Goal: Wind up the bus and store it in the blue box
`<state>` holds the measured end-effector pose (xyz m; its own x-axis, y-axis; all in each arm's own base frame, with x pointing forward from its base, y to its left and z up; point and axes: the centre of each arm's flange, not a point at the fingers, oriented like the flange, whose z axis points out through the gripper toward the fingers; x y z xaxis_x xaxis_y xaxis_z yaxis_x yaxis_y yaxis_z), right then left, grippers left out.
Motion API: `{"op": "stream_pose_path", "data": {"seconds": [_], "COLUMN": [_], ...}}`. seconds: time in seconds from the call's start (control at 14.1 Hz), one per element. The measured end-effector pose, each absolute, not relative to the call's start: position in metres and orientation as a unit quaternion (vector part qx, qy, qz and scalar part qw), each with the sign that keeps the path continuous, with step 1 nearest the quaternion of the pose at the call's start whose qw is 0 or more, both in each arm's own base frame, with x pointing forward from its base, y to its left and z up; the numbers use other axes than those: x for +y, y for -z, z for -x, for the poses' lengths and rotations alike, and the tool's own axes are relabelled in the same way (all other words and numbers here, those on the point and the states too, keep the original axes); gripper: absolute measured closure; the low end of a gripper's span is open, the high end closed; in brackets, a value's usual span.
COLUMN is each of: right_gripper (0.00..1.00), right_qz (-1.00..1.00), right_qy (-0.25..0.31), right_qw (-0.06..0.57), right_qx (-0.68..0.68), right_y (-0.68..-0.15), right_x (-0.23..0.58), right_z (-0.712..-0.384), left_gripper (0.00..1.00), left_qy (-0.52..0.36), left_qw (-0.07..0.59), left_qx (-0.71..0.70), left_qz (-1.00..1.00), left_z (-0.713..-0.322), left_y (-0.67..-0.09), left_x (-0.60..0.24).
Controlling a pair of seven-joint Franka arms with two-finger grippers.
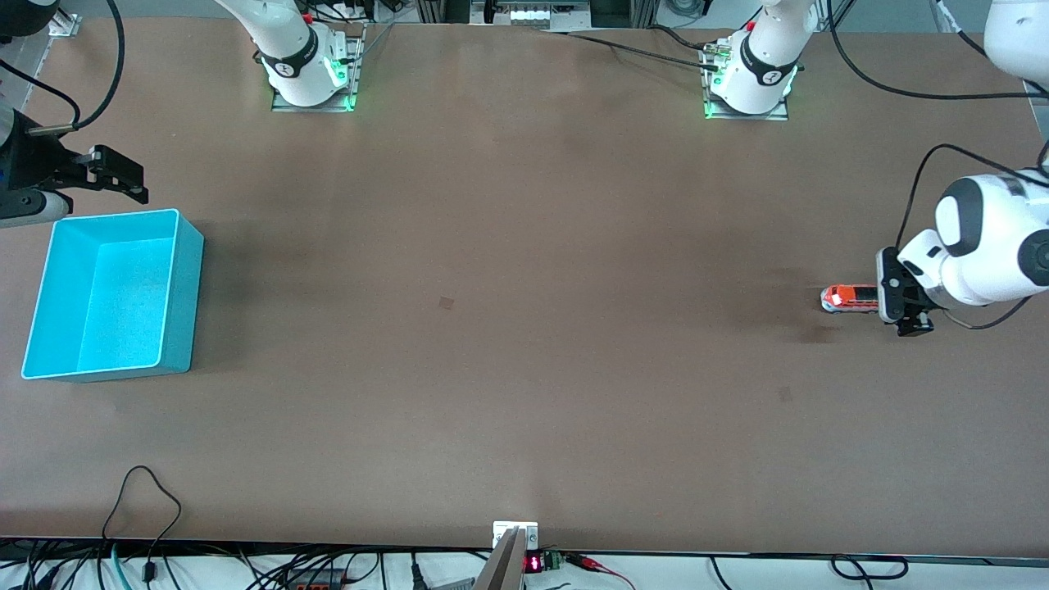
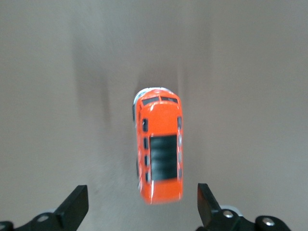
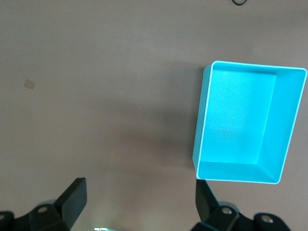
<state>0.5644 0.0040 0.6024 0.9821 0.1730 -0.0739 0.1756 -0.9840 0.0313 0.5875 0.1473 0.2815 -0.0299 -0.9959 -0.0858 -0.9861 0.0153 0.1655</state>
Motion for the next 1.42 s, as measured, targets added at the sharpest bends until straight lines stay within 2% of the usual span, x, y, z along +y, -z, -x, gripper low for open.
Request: {"op": "stream_pose_path", "data": {"seconds": [0.28, 0.85, 1.13, 1.42], "right_gripper": [0.0, 0.0, 0.0, 0.0], "right_qz": [-0.995, -0.995, -0.995, -0.995], "right_qy": [0.035, 0.035, 0.035, 0.035], "right_qw": [0.019, 0.019, 0.019, 0.019], "right_qx": [0.088, 0.089, 0.09, 0.09], "right_y": [-0.602, -0.602, -0.602, -0.602], "right_x": [0.004, 0.006, 0.006, 0.007], "right_z": [-0.564, -0.564, -0.564, -0.564], "left_gripper": [0.0, 0.0, 0.0, 0.0], "left_qy": [0.098, 0.028, 0.012, 0.007], "left_qw": [0.025, 0.064, 0.041, 0.032], "left_qx": [-0.733, -0.716, -0.638, -0.492], "left_qz": [-0.672, -0.694, -0.769, -0.87], "left_z": [-0.602, -0.619, -0.633, -0.637], "left_y": [-0.342, -0.357, -0.385, -0.399], "left_x": [0.102, 0.004, -0.034, -0.056]}}
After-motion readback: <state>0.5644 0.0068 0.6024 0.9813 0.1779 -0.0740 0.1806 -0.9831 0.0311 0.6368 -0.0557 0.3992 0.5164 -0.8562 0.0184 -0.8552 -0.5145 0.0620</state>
